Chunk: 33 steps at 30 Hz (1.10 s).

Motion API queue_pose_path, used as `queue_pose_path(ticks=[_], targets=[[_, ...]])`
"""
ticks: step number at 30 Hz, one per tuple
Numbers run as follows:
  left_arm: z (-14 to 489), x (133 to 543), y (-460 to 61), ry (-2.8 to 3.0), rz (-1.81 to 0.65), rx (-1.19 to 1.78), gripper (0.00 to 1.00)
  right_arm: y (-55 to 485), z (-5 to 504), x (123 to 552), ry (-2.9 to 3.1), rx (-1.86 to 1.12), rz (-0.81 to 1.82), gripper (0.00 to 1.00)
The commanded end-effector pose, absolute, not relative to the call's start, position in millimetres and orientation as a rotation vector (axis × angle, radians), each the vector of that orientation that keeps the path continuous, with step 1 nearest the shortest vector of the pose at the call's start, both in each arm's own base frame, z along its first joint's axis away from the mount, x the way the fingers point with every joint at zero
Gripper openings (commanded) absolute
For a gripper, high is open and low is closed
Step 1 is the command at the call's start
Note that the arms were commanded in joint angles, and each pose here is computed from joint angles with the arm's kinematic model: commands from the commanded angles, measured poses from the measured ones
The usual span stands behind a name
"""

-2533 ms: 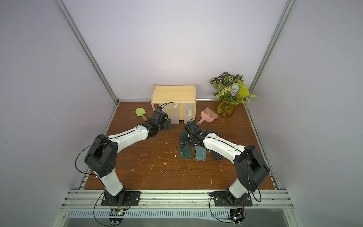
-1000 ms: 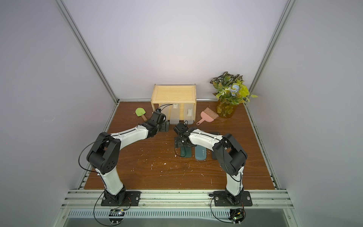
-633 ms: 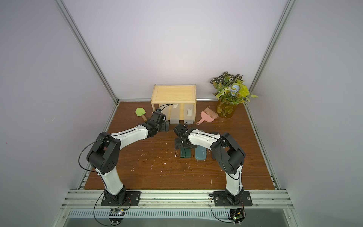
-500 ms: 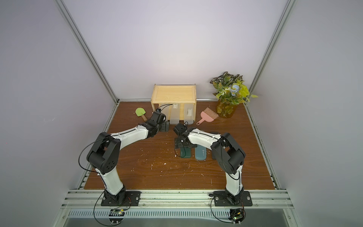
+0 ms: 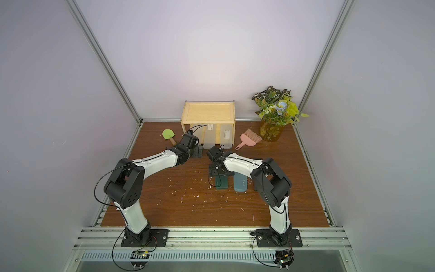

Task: Remove the pencil cases from the shelf
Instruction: Adjust the pencil case at the center of the board.

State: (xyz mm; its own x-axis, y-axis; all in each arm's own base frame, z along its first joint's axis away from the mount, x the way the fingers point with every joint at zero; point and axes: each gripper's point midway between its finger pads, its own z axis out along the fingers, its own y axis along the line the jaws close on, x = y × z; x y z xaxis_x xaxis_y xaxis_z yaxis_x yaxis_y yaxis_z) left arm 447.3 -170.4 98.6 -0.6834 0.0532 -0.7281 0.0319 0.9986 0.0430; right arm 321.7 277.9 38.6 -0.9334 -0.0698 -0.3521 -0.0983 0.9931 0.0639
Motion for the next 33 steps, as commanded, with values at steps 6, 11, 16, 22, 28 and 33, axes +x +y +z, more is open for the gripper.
queue_pose_path(ticks=[6, 11, 16, 22, 28, 33], targets=[[109, 447, -162, 2.313, 0.052, 0.055, 1.00, 270, 40, 318, 2.781, -0.103, 0.087, 0.79], [109, 447, -162, 2.312, 0.055, 0.054, 1.00, 260, 38, 313, 2.791, -0.079, 0.073, 0.78], [110, 446, -161, 2.311, 0.057, 0.051, 1.00, 252, 37, 307, 2.795, -0.049, 0.074, 0.77], [109, 448, -162, 2.310, 0.049, 0.044, 1.00, 252, 41, 305, 2.791, -0.039, 0.100, 0.83], [115, 460, -167, 2.285, 0.047, 0.027, 1.00, 259, 80, 321, 2.689, -0.054, 0.145, 0.99], [119, 478, -177, 2.278, 0.038, 0.039, 1.00, 260, 135, 331, 2.572, -0.050, 0.207, 0.99]])
